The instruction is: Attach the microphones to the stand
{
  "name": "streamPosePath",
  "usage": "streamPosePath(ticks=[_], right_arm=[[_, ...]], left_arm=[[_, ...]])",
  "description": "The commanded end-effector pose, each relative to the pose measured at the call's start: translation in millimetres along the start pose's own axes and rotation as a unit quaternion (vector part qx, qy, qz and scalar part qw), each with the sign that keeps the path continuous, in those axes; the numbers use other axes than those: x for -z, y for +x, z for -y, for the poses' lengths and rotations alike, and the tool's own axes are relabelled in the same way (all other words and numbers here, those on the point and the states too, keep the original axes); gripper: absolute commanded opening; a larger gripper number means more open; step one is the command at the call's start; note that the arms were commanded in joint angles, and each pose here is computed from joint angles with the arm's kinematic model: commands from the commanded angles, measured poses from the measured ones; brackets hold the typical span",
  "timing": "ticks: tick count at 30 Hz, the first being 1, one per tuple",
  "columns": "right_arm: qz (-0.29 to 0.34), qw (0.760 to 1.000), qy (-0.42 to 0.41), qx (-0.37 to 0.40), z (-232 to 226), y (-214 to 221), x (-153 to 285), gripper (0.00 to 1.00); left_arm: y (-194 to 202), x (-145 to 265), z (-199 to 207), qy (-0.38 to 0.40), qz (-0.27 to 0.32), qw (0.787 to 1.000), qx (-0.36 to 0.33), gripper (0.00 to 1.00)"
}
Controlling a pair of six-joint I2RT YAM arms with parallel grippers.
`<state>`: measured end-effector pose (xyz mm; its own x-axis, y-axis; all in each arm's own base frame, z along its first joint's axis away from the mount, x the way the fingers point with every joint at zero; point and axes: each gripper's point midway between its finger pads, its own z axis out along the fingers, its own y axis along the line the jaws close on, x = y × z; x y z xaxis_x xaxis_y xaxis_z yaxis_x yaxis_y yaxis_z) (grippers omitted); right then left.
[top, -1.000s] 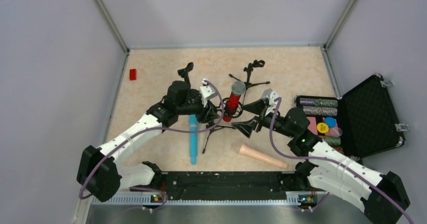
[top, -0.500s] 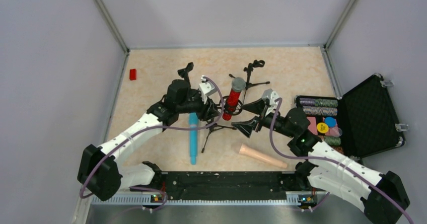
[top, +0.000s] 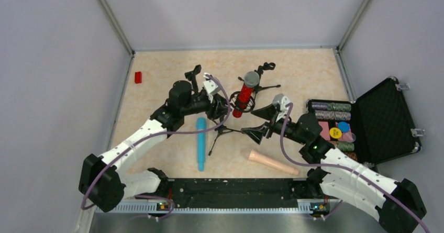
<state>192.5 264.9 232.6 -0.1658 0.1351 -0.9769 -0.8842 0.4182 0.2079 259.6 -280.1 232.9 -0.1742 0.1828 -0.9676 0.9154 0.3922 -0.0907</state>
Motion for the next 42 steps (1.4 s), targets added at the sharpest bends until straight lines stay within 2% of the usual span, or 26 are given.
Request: streamPosePath(ticks=[1, 8, 22, 30, 42], right_arm=[[0.024, 1.000, -0.002, 0.013, -4, -16, 1, 0.91], [0.021, 1.000, 0.002, 0.004, -5, -8, 8, 0.91], [0.013, 1.000, 0.013, 0.000, -2, -2, 12, 0.92], [0.013, 1.000, 0.022, -0.008, 0, 3, 16, 0.92], [0.008, 0.999, 0.033, -0.006, 5, 7, 17, 0.92]], left_arm=[[-71, 12, 1, -0.012, 0.106, 0.992, -0.066, 0.00], [-97, 19, 1, -0.026, 0.154, 0.983, -0.095, 0.00], [-151, 23, -13, -0.064, 0.237, 0.963, -0.112, 0.00], [-186, 19, -17, -0.060, 0.282, 0.951, -0.109, 0.00], [-228, 19, -46, -0.118, 0.328, 0.930, -0.114, 0.00]])
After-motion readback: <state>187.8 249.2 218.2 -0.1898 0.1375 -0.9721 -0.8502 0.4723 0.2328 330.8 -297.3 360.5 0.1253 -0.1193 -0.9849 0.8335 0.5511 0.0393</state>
